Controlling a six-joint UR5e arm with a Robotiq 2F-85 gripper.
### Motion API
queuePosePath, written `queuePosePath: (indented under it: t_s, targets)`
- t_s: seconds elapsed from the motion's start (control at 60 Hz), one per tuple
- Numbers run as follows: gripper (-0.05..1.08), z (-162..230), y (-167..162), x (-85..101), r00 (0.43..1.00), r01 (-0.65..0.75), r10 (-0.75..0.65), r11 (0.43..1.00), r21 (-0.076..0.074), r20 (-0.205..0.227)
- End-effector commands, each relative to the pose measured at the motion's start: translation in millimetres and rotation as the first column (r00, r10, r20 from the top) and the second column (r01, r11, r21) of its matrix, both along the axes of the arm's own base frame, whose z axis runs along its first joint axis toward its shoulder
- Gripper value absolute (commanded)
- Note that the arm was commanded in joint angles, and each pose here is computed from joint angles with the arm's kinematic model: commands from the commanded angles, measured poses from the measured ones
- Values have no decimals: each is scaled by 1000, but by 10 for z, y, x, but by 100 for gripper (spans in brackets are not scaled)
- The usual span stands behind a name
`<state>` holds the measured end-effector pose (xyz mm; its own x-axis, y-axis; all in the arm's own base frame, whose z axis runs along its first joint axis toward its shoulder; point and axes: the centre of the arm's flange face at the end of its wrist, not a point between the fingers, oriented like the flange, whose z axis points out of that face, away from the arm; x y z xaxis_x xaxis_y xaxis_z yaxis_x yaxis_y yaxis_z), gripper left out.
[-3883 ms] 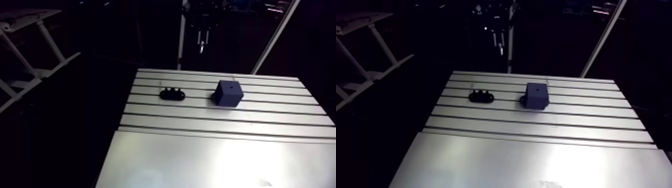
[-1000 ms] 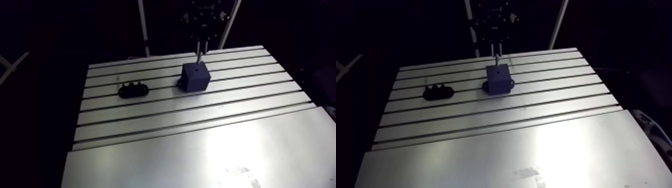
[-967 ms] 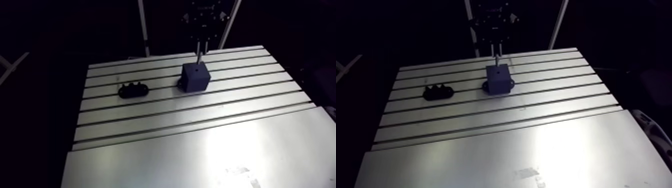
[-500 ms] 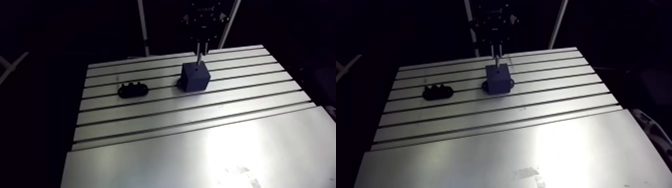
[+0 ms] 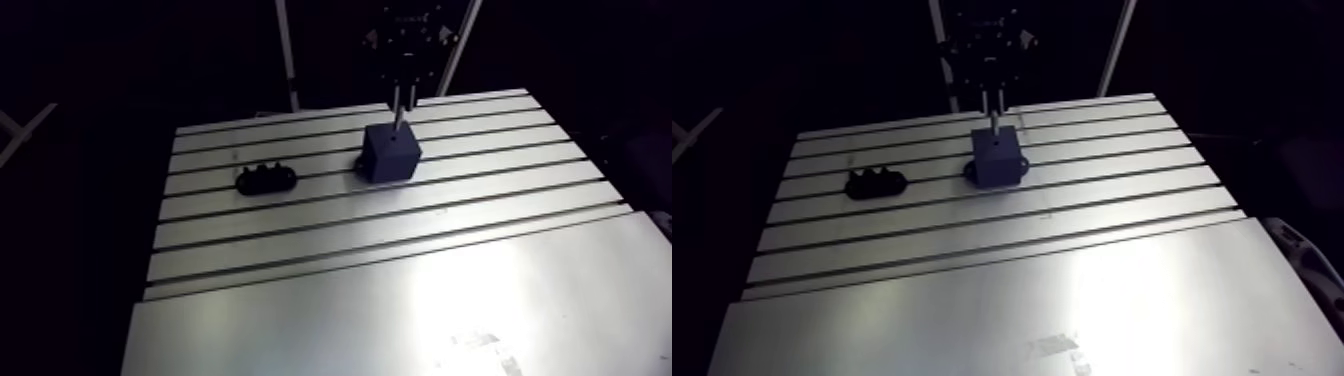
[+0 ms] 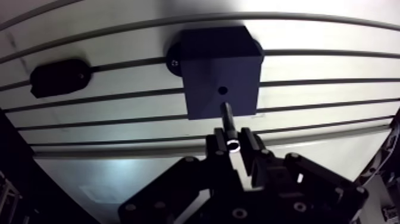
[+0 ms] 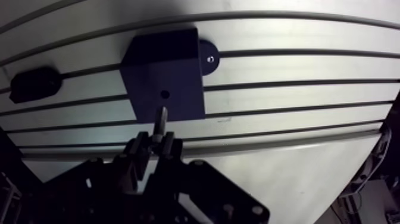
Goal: Pick up the M10 bolt and insert it into the hole until fully seated.
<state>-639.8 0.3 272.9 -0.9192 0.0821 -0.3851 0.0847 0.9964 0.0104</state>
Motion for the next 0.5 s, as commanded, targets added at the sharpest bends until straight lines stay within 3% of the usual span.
queuePosePath:
  t_s: [0.017,0.5]
  targets:
    - [108,-67,-2,-9,1000,0,0,1000,-2,11]
    - [108,-82,-1,-9,1000,-2,2,1000,-1,12]
